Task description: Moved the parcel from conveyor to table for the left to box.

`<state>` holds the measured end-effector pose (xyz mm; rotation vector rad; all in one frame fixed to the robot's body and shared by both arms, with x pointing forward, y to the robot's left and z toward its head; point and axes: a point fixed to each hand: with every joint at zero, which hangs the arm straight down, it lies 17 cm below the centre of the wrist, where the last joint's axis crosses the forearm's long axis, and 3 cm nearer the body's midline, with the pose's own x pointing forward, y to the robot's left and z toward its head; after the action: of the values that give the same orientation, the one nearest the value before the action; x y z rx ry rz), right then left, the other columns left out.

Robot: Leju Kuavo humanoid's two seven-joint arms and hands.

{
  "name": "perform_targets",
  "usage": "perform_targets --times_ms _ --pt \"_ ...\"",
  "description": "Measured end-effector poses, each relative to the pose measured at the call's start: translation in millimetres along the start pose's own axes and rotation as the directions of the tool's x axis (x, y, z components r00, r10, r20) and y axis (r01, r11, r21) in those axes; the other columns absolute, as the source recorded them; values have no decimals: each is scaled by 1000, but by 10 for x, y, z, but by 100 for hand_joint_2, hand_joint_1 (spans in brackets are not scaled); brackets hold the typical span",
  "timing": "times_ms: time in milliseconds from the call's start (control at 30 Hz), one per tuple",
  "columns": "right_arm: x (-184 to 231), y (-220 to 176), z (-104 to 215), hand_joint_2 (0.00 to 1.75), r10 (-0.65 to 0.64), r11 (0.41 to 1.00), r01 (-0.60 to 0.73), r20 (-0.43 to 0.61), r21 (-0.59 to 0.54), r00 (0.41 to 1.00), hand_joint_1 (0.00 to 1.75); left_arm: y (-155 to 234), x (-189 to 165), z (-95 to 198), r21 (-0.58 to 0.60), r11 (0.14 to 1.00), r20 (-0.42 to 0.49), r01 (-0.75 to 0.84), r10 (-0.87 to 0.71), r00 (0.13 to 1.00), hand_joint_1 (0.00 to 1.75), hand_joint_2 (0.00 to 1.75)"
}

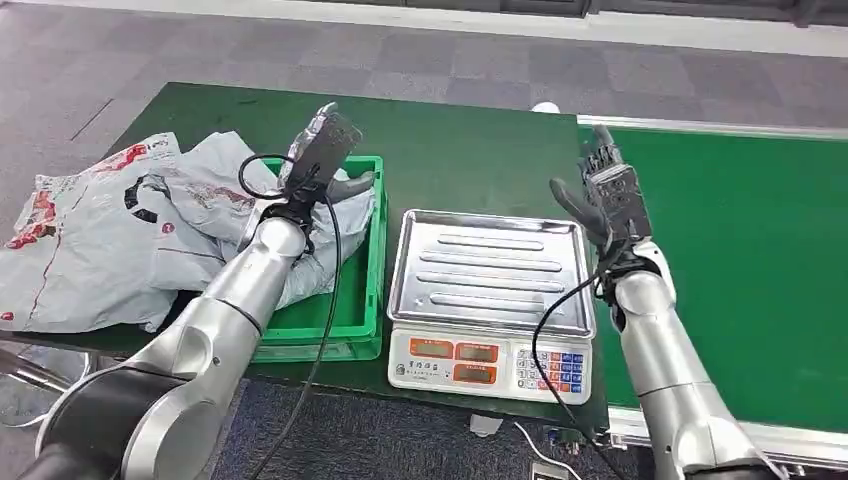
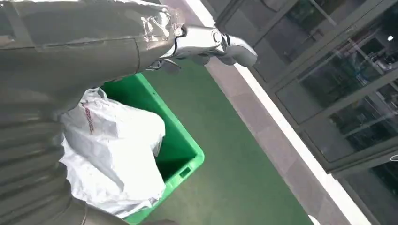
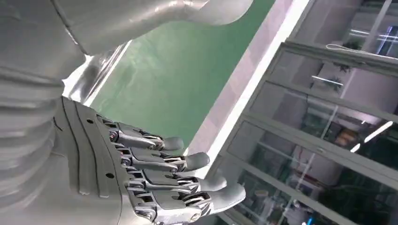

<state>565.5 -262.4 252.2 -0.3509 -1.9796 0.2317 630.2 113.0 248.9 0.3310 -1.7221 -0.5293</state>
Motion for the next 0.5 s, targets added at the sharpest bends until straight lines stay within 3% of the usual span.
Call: perform_targets --times_ms 267,500 --pt "-24 88 -24 175 -16 1000 16 -14 5 1000 0 -30 26 2 -9 1000 5 -9 9 1000 0 175" --pt "233 294 -359 175 -98 995 98 -11 18 995 0 -246 333 6 -59 987 39 -149 151 988 0 175"
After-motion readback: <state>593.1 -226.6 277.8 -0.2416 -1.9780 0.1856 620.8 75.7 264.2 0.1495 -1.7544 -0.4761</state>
